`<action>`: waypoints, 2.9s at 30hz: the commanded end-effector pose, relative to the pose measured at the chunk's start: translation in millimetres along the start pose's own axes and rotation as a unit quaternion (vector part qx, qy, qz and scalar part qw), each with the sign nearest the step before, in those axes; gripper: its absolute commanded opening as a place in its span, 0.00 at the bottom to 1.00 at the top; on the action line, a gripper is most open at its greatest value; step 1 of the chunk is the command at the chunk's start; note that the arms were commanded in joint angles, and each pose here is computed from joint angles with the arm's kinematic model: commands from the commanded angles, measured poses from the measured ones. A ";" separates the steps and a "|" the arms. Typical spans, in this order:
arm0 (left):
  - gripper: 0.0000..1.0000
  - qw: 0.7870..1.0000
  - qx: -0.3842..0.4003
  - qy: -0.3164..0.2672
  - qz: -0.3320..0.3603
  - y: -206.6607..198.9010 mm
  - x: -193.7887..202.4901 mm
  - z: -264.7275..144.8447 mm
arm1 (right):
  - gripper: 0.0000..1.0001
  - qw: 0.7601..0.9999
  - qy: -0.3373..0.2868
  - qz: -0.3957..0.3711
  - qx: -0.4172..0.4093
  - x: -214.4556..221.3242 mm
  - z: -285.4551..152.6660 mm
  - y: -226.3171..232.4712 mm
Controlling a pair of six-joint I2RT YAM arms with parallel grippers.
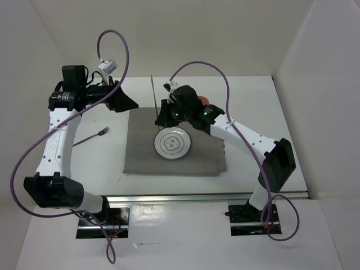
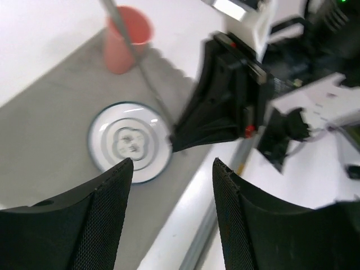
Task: Set the dinner table for one person
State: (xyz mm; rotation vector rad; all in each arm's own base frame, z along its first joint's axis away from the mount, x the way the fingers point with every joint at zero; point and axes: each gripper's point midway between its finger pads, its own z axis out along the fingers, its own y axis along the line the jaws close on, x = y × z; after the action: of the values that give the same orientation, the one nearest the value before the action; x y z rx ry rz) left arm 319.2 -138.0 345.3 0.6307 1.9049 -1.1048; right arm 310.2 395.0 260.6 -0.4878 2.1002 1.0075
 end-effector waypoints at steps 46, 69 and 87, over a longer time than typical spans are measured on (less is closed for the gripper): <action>0.63 0.932 -0.343 0.114 -0.030 131.0 73.2 -57.5 | 0.00 0.878 0.287 0.195 0.329 192.5 -65.1 -193.4; 0.50 0.717 -0.455 0.433 0.302 278.1 176.4 -142.7 | 0.61 0.912 0.200 0.181 0.310 116.5 -94.2 -154.8; 0.58 0.767 -0.277 0.534 0.223 330.6 257.8 -149.2 | 0.64 0.919 0.223 0.139 0.294 97.7 -78.6 -155.1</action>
State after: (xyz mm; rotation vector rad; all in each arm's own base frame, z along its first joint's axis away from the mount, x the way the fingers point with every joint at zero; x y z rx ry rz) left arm 379.7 168.7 32.4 1.3441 2.5813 0.4573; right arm 296.4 233.0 126.5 -0.0757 2.8135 0.3761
